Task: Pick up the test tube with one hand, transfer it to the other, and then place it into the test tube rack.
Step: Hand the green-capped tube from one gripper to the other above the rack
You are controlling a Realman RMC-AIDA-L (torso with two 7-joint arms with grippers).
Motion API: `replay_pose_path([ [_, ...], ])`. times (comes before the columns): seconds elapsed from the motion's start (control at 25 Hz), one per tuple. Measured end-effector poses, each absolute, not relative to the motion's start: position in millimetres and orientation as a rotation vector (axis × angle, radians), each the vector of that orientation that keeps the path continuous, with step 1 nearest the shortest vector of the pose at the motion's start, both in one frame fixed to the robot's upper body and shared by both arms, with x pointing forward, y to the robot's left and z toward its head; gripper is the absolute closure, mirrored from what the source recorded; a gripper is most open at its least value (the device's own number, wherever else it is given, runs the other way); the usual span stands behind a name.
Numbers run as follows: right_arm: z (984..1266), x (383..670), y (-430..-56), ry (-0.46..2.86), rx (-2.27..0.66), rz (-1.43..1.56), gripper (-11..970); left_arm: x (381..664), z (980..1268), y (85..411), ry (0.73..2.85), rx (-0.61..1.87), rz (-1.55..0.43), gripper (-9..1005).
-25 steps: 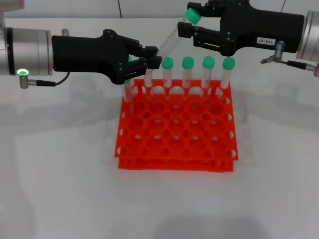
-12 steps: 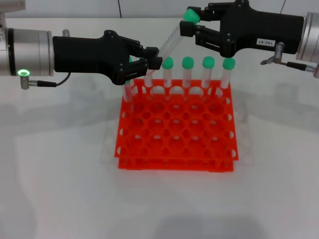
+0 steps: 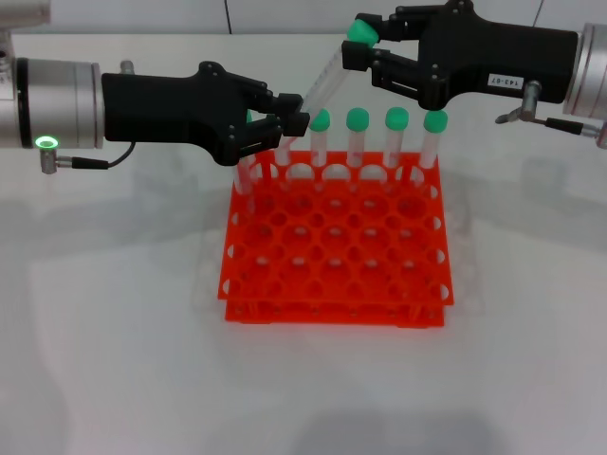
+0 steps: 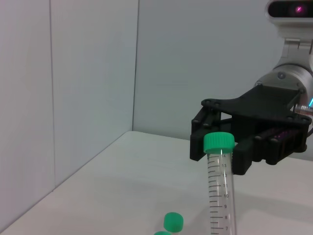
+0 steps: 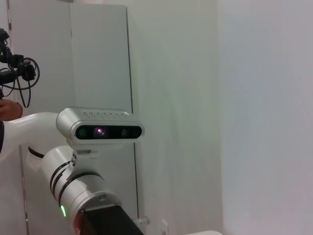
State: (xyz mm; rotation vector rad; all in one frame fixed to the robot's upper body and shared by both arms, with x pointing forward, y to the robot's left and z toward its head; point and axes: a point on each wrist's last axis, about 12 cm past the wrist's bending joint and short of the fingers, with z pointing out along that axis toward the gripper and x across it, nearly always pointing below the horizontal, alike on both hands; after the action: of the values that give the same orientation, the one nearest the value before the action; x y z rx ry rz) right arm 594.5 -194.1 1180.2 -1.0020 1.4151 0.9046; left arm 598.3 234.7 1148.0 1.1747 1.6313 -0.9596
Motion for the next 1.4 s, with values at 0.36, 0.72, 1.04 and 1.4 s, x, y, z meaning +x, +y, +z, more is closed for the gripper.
replay_pose_path([
  [0.36, 1181.0, 594.4, -193.8, 1.412, -1.005, 0.904, 650, 598.2, 1146.8, 234.1, 1.636, 1.175, -0.957, 844],
  [0.72, 1181.4, 594.1, -193.4, 1.409, -1.007, 0.906, 665, 597.7, 1146.0, 232.3, 1.636, 1.177, -0.959, 846],
  [1.04, 1181.4, 594.1, -193.5, 1.41, -1.009, 0.905, 670, 597.9, 1145.3, 230.3, 1.644, 1.164, -0.964, 847],
  [1.4, 1181.7, 593.9, -193.5, 1.408, -1.012, 0.906, 684, 596.7, 1144.6, 230.9, 1.656, 1.132, -0.985, 695],
])
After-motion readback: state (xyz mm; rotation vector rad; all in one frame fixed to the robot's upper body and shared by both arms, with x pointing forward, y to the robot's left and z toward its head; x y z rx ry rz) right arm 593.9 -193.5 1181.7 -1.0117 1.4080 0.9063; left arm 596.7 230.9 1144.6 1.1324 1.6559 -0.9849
